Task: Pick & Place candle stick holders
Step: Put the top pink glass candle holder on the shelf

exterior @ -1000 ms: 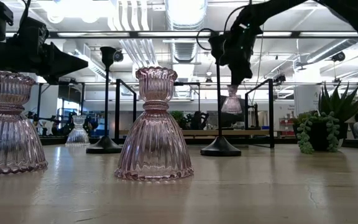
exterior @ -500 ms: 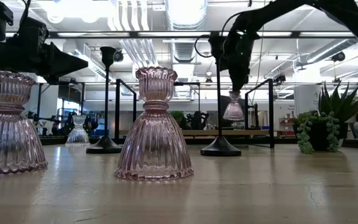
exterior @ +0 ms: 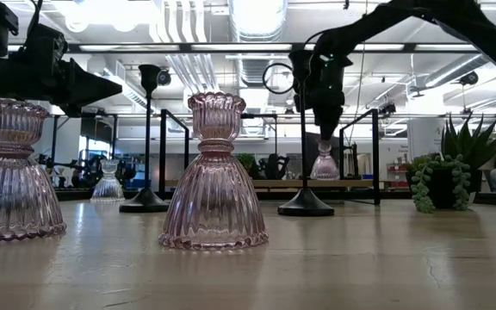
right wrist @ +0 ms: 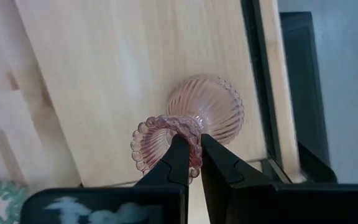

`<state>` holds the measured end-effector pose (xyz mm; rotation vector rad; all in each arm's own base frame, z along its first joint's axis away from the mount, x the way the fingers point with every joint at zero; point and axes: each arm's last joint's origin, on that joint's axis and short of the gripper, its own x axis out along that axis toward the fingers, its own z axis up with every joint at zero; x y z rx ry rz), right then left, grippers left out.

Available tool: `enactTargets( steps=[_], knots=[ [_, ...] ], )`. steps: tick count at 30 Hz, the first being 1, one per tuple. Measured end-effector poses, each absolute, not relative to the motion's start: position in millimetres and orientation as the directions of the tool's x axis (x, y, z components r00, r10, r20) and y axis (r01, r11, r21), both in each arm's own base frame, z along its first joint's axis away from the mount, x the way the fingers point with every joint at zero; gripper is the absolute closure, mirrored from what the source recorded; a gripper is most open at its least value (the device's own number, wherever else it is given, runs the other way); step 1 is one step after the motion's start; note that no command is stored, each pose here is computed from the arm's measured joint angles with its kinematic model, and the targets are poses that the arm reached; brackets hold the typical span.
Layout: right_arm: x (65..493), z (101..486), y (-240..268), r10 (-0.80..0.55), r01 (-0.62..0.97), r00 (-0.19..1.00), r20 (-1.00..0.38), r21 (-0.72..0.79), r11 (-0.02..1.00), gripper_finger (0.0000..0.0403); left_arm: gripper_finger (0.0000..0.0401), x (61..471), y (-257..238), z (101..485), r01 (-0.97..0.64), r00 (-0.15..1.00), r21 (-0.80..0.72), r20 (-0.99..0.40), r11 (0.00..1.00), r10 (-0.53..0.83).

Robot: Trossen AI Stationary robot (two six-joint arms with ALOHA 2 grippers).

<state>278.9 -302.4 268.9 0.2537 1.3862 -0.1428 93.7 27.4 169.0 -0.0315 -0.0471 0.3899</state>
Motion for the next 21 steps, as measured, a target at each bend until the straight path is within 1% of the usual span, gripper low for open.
enactTargets(
  steps=[8,21],
  knots=[
    [274.8,267.4,-307.4,0.054,0.258,0.188,-0.981,0.103,0.961,0.0392,0.0375,93.7,27.4,169.0,-0.379,0.924,-0.04,0.04,0.924,0.381],
    [267.2,267.8,-317.2,0.02,0.303,0.195,-0.981,0.08,0.949,0.0392,0.0375,93.7,27.4,169.0,-0.379,0.924,-0.04,0.04,0.924,0.381]
  ],
)
